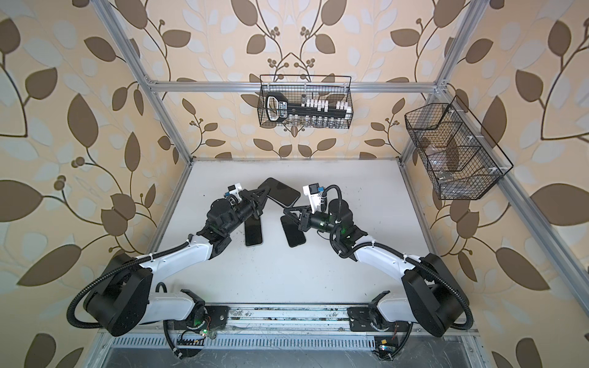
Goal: Take the phone out of the phone case
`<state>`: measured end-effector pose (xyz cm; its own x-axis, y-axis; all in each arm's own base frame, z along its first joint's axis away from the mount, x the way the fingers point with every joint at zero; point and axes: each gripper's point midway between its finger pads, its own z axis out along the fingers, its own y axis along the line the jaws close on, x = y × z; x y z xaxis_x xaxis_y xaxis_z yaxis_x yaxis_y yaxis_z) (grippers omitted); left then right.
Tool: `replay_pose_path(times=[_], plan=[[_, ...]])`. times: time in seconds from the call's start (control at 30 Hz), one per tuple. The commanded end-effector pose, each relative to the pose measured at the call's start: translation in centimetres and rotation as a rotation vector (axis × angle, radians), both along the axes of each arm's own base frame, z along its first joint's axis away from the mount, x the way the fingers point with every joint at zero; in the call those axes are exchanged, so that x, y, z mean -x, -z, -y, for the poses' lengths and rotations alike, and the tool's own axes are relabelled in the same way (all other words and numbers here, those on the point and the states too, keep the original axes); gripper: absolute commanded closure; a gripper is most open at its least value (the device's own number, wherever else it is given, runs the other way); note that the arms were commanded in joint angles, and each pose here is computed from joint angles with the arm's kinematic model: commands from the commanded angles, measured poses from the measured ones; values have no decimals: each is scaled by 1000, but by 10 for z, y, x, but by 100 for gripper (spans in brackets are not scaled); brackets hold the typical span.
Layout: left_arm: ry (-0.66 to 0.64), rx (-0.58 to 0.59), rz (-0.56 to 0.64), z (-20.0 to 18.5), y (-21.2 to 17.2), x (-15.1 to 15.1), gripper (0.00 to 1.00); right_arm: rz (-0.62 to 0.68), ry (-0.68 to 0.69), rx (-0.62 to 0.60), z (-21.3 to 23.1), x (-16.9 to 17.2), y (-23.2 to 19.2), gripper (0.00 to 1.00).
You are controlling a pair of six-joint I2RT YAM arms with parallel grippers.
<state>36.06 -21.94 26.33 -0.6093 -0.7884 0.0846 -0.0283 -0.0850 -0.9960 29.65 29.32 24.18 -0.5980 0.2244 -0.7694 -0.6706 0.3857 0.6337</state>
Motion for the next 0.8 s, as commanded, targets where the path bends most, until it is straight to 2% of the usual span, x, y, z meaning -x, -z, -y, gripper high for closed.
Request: replay_pose_path(times=[0.0,0.03,0.23,0.33,0.5,0.53,0.63,0.77], plan=[[59,32,206,8,-69,15,100,13,44,51,16,-6,8,91],[66,8,214,9,-68,15,100,13,37,58,18,-5,7,87],[92,-160,272,8,-67,5,100,22,-31,120,33,5,0,40],[139,-236,322,4,-71,-3,100,38,-67,181,40,12,0,26],[290,-380,426,6,-81,-5,100,31,-88,254,56,16,-3,16],[329,-426,466,10,-82,-2,100,38,-101,267,60,17,-6,1],[448,-559,521,20,-75,3,100,58,-135,344,69,20,-10,0],[557,-658,567,27,-66,5,100,64,-192,374,72,22,-17,10]])
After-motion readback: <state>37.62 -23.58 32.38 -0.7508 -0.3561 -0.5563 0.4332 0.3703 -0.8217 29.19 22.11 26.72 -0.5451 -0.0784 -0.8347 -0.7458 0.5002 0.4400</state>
